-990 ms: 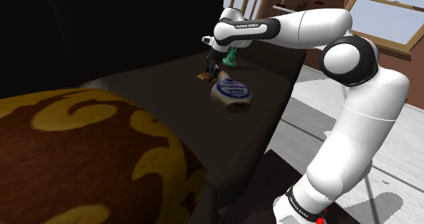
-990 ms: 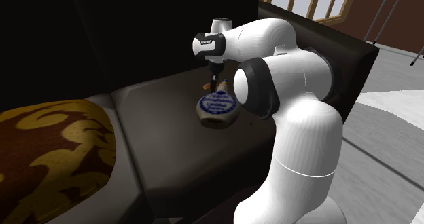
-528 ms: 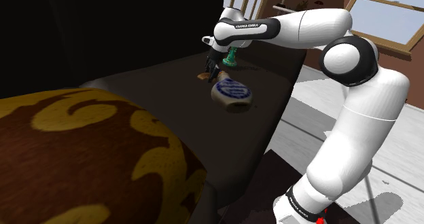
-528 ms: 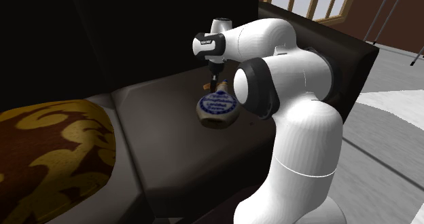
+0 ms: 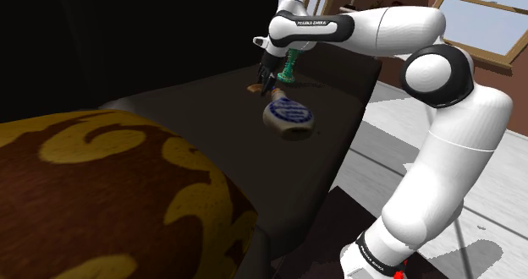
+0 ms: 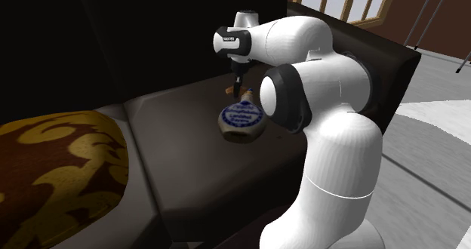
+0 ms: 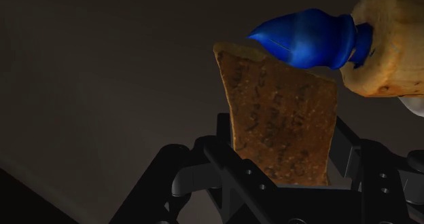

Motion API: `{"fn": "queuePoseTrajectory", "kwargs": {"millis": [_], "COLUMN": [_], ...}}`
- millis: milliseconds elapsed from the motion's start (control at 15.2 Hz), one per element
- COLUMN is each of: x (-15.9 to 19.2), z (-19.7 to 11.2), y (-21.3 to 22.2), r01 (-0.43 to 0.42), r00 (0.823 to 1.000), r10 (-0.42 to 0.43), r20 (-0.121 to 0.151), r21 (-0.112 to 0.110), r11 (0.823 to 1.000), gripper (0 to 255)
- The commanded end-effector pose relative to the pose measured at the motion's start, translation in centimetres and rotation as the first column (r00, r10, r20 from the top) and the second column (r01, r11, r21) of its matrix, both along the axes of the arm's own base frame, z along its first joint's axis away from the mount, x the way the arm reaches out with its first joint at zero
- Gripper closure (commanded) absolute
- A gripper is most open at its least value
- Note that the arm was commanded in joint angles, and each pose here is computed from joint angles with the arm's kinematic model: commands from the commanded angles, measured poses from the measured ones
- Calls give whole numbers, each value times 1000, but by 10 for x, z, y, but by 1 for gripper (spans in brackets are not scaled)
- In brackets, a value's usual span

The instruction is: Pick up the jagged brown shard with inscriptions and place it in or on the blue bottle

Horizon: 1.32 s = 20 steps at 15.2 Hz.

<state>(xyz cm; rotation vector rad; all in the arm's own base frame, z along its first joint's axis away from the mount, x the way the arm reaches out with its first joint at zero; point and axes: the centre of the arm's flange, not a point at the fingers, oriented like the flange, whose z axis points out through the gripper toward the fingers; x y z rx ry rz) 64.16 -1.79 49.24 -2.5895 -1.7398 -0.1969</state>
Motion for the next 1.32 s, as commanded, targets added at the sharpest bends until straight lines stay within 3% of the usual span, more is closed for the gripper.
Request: {"fn": "queuePoseTrajectory", "kwargs": {"millis": [0, 1254], "x": [0, 0], "z": [10, 111], "y": [-1, -1], "r01": [0, 0], "r00": [1000, 1000], "r10": [0, 0], "r20": [0, 0], "r21": [0, 0], "r11": [1000, 1000], "gripper": [255, 255]}}
